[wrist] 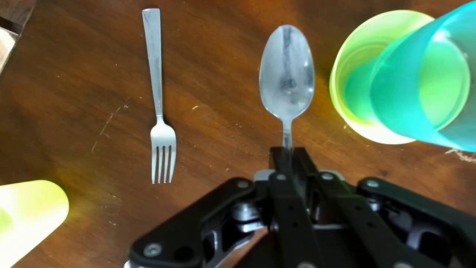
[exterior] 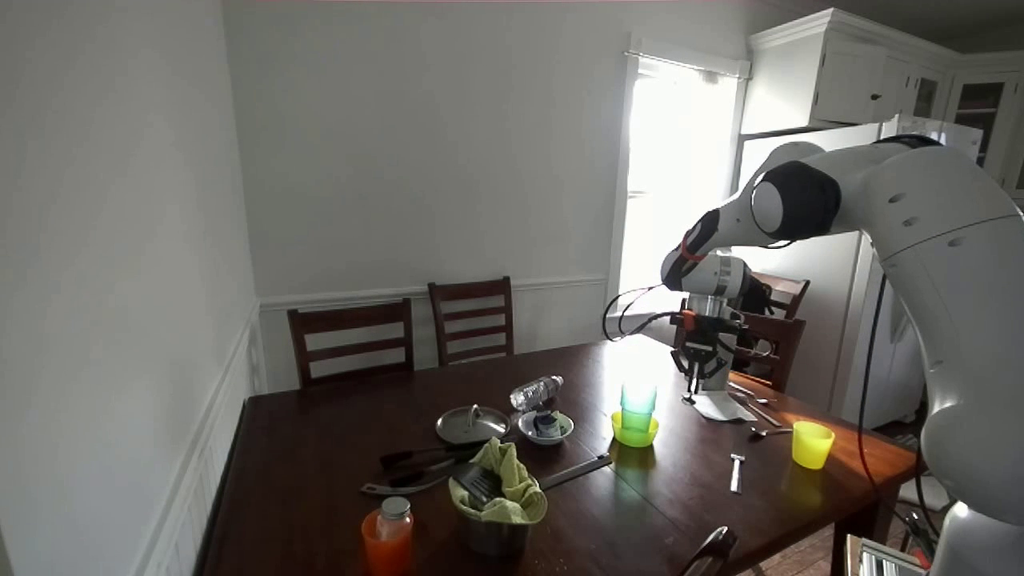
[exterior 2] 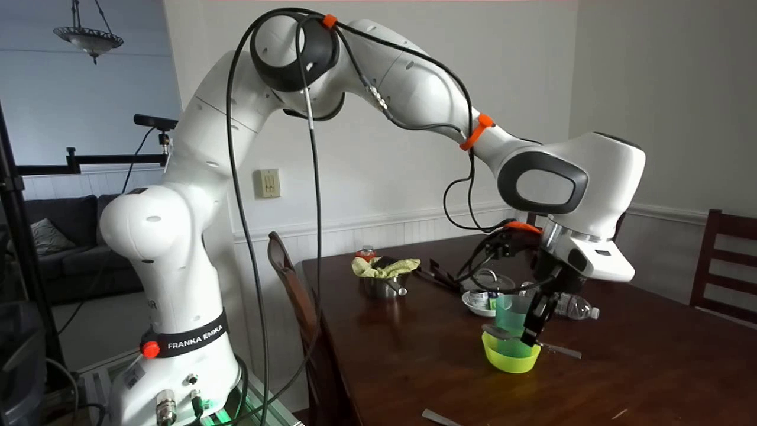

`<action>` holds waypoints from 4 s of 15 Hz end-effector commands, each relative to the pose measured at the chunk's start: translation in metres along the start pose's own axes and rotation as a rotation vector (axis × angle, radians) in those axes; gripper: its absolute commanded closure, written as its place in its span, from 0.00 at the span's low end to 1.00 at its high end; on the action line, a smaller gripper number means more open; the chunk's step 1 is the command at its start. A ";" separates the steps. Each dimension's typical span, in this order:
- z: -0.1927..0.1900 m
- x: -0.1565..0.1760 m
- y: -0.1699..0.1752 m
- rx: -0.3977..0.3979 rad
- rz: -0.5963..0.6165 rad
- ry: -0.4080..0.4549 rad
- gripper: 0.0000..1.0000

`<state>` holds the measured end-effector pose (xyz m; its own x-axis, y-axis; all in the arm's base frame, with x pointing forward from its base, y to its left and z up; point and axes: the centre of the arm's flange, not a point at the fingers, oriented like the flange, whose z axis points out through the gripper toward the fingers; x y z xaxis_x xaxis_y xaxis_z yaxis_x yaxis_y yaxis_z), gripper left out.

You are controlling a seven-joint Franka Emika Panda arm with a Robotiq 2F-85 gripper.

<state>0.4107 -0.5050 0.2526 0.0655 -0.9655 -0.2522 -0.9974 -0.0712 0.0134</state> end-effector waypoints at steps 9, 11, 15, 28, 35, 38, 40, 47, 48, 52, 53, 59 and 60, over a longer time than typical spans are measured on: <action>-0.008 -0.021 -0.022 -0.017 -0.080 0.018 0.90; -0.011 -0.022 -0.025 -0.014 -0.087 0.023 0.98; -0.029 -0.027 -0.040 0.011 -0.109 0.036 0.98; -0.029 -0.044 -0.089 0.070 -0.098 0.010 0.98; -0.017 -0.040 -0.106 0.118 -0.088 -0.023 0.98; -0.012 -0.039 -0.110 0.120 -0.086 -0.039 0.98; -0.009 -0.038 -0.112 0.120 -0.083 -0.049 0.98; -0.007 -0.036 -0.114 0.107 -0.078 -0.053 0.98; -0.007 -0.034 -0.114 0.106 -0.074 -0.051 0.98; -0.013 -0.033 -0.113 0.117 -0.072 -0.046 0.98; -0.015 -0.033 -0.113 0.121 -0.075 -0.044 0.98; -0.025 -0.042 -0.112 0.122 -0.082 -0.041 0.98; -0.025 -0.043 -0.112 0.121 -0.083 -0.042 0.98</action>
<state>0.5204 -0.4626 0.2757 0.1592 -0.9516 -0.2627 -0.9844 -0.1330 -0.1150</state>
